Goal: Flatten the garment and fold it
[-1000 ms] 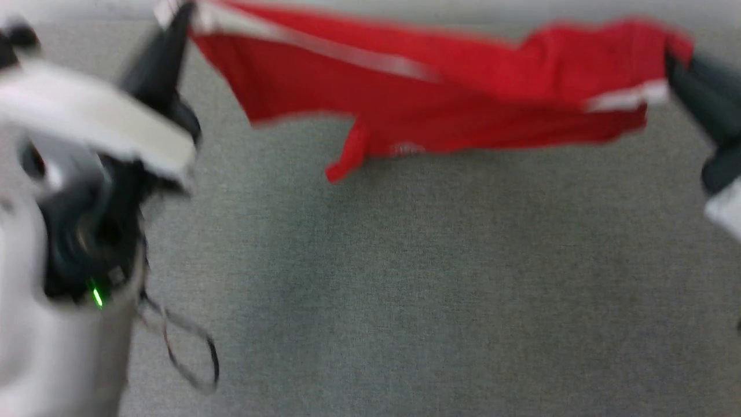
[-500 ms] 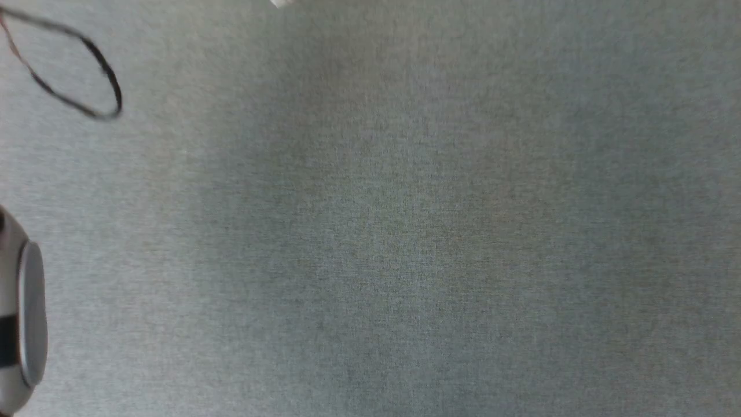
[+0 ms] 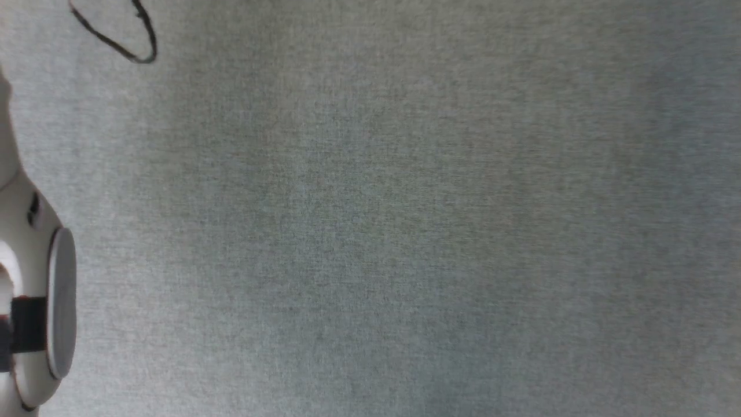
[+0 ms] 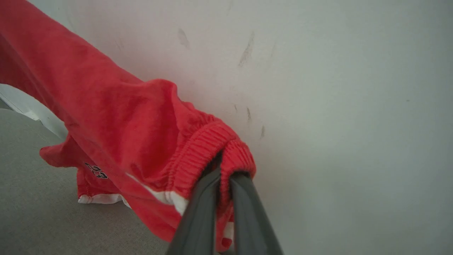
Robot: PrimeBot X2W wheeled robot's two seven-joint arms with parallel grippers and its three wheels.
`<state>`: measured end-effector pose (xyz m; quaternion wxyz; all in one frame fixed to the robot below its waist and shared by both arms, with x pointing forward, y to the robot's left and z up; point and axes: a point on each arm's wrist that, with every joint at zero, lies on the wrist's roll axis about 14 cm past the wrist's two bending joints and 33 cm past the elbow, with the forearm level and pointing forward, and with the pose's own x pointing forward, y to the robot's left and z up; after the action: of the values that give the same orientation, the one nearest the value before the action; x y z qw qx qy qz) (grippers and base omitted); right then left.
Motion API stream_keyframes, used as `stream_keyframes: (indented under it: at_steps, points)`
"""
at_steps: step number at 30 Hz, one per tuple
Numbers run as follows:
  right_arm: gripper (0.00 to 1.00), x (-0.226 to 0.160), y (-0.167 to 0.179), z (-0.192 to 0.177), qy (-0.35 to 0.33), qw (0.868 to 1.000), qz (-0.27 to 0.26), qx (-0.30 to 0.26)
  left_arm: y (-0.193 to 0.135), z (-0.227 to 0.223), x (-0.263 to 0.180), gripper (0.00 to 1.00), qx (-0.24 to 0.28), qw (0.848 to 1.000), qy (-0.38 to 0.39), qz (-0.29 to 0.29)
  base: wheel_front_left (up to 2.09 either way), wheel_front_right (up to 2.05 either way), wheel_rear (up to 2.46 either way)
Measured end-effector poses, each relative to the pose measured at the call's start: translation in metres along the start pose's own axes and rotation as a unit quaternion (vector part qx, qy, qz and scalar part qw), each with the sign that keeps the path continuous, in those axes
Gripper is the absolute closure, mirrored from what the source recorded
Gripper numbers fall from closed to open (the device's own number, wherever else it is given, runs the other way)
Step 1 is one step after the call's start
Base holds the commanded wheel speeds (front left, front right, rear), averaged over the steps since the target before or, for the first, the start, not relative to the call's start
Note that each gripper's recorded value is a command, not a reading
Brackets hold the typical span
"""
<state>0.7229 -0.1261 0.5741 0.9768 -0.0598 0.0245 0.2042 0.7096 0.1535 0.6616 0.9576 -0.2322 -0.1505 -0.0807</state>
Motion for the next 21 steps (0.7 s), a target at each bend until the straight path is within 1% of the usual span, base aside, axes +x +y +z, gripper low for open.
stream_keyframes:
  at_steps: [2, 4, 8, 11, 15, 19, 21]
  points:
    - [1.00, 0.006, 0.000, -0.025, 0.017, 1.000, 0.004, 0.003, 0.009, -0.023, -0.002, 1.00, 0.003, 1.000, 0.020, -0.003, 0.00, 0.00, 0.00]
    - [1.00, 0.009, 0.004, -0.048, 0.032, 0.999, 0.013, 0.006, 0.020, -0.044, -0.005, 1.00, -0.006, 0.999, 0.037, 0.002, 0.00, 0.00, 0.00]
    - [1.00, 0.006, 0.023, -0.092, 0.067, 0.996, 0.046, 0.021, 0.030, -0.074, -0.016, 1.00, -0.020, 0.998, 0.066, 0.004, 0.00, 0.00, 0.00]
    - [1.00, -0.005, 0.034, -0.098, 0.067, 0.995, 0.068, 0.038, 0.028, -0.080, -0.026, 1.00, -0.036, 0.996, 0.077, 0.001, 0.00, 0.00, 0.00]
    - [1.00, -0.027, 0.045, -0.095, 0.059, 0.992, 0.094, 0.057, 0.017, -0.082, -0.044, 1.00, -0.038, 0.995, 0.088, -0.016, 0.00, 0.00, 0.00]
    - [1.00, -0.057, 0.056, -0.103, 0.070, 0.987, 0.109, 0.090, 0.011, -0.098, -0.081, 1.00, -0.036, 0.990, 0.134, -0.025, 0.00, 0.00, 0.00]
    - [1.00, -0.073, 0.058, -0.110, 0.080, 0.985, 0.108, 0.108, 0.009, -0.105, -0.104, 1.00, -0.037, 0.987, 0.156, -0.024, 0.00, 0.00, 0.00]
